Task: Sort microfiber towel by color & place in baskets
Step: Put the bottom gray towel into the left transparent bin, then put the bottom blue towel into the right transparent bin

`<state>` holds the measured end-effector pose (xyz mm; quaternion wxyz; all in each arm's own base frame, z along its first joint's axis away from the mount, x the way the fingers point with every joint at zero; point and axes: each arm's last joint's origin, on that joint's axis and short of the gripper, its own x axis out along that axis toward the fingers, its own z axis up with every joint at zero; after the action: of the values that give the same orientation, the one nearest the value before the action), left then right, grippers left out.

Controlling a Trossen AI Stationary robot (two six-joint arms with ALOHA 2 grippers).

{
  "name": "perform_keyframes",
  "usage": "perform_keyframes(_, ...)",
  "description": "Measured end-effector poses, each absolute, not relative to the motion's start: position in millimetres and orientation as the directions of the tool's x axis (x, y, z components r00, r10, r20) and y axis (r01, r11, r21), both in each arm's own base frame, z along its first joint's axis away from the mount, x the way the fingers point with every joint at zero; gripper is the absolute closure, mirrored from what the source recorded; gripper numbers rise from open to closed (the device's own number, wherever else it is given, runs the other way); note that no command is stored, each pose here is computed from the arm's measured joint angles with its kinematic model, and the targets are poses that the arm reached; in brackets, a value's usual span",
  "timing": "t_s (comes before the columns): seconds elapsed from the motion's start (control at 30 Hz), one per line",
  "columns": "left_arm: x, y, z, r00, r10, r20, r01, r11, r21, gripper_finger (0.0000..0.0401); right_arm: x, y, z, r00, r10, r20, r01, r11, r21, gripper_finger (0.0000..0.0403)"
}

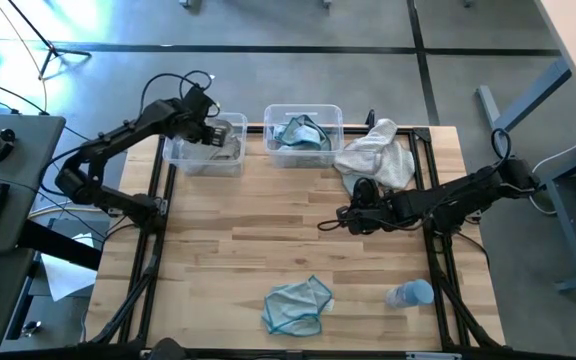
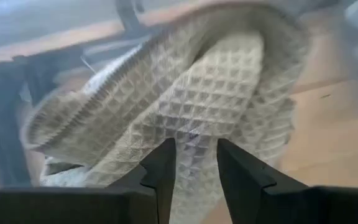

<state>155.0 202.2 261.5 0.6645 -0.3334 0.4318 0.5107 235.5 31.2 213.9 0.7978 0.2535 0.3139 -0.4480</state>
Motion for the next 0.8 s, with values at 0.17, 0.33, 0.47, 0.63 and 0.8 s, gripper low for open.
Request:
perform_keyframes(0.17,156.5,196.2,288.5,0.144,0.425,-0.894,-0.965,0.262,-0.031,0.0295,235.5,31.2,213.9,0.401,-0.556,-0.728,0.874,0.47,0.123,0.0402)
perform_keyframes(0.33,164.3,172.4,315.2,0.231,0.486,-0.843,-0.953,0.288,-0.095,0.0296,235.5,31.2,213.9,0.402,-0.555,-0.729,0.874,0.47,0.123,0.0402)
perform_keyframes(0.47,177.3,143.5,329.4,0.319,0.528,-0.787,-0.92,0.372,-0.123,0.0307,235.6,32.7,212.8,0.404,-0.502,-0.765,0.865,0.48,0.142,0.0402)
perform_keyframes(0.63,202.6,100.8,339.6,0.469,0.511,-0.72,-0.829,0.536,-0.16,0.0343,235.6,33.7,212.3,0.405,-0.47,-0.784,0.846,0.518,0.127,0.0402)
perform_keyframes(0.8,229.4,54.5,337.4,0.609,0.442,-0.659,-0.663,0.74,-0.117,0.0395,237.4,34.0,213.0,0.421,-0.467,-0.778,0.827,0.55,0.117,0.0402)
